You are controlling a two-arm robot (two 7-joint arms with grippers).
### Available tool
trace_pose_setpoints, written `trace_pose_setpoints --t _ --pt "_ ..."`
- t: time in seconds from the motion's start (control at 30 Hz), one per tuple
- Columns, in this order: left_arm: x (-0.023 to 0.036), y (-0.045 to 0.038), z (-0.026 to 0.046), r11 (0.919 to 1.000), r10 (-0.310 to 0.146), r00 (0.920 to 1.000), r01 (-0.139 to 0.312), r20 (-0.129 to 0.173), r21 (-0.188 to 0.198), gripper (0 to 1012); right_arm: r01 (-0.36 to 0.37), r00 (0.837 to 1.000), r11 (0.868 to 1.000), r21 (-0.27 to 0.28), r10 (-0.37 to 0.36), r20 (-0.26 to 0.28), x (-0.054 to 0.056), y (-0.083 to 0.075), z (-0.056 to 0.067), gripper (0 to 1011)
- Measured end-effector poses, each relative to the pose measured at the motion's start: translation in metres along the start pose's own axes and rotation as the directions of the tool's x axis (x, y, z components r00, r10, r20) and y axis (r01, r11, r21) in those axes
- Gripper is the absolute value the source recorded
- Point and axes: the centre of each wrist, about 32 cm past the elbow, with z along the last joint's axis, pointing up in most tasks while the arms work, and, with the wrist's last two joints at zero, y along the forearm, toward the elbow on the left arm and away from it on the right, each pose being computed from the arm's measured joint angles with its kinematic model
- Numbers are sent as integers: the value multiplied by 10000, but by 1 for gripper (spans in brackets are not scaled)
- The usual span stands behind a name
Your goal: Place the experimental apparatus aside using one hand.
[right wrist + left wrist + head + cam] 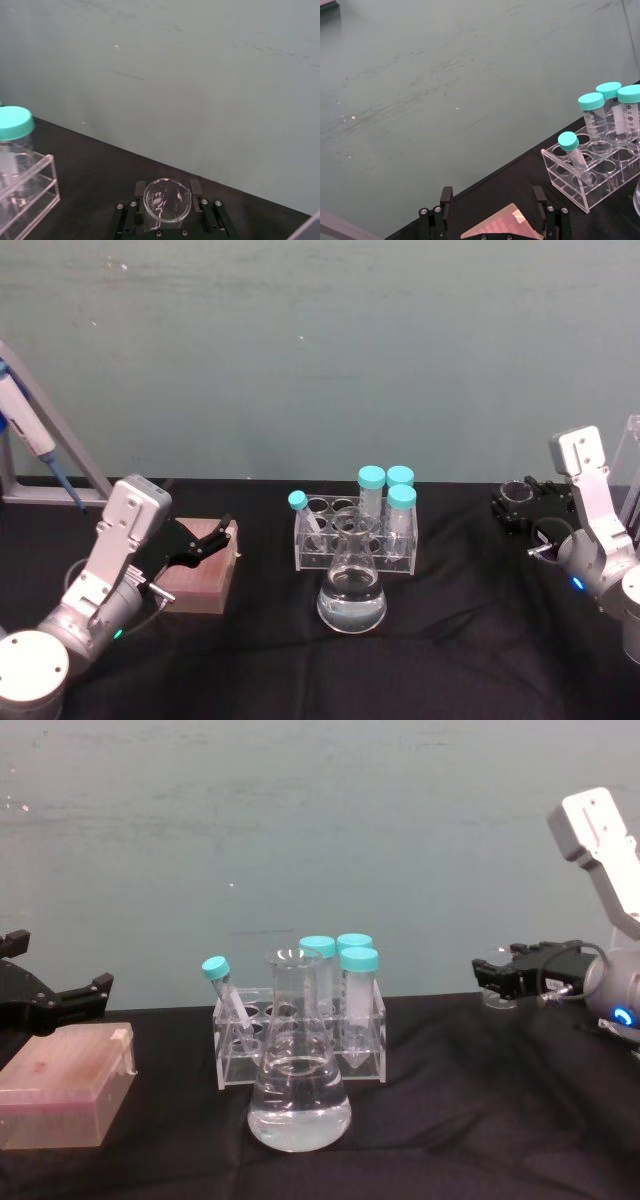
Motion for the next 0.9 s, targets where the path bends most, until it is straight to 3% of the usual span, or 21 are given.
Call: trace_pose_setpoints --t 0.9 --pt "0 0 0 10000 1 10000 -1 0 0 1000 1414 9899 9885 -537 -1410 121 31 40 -58 530"
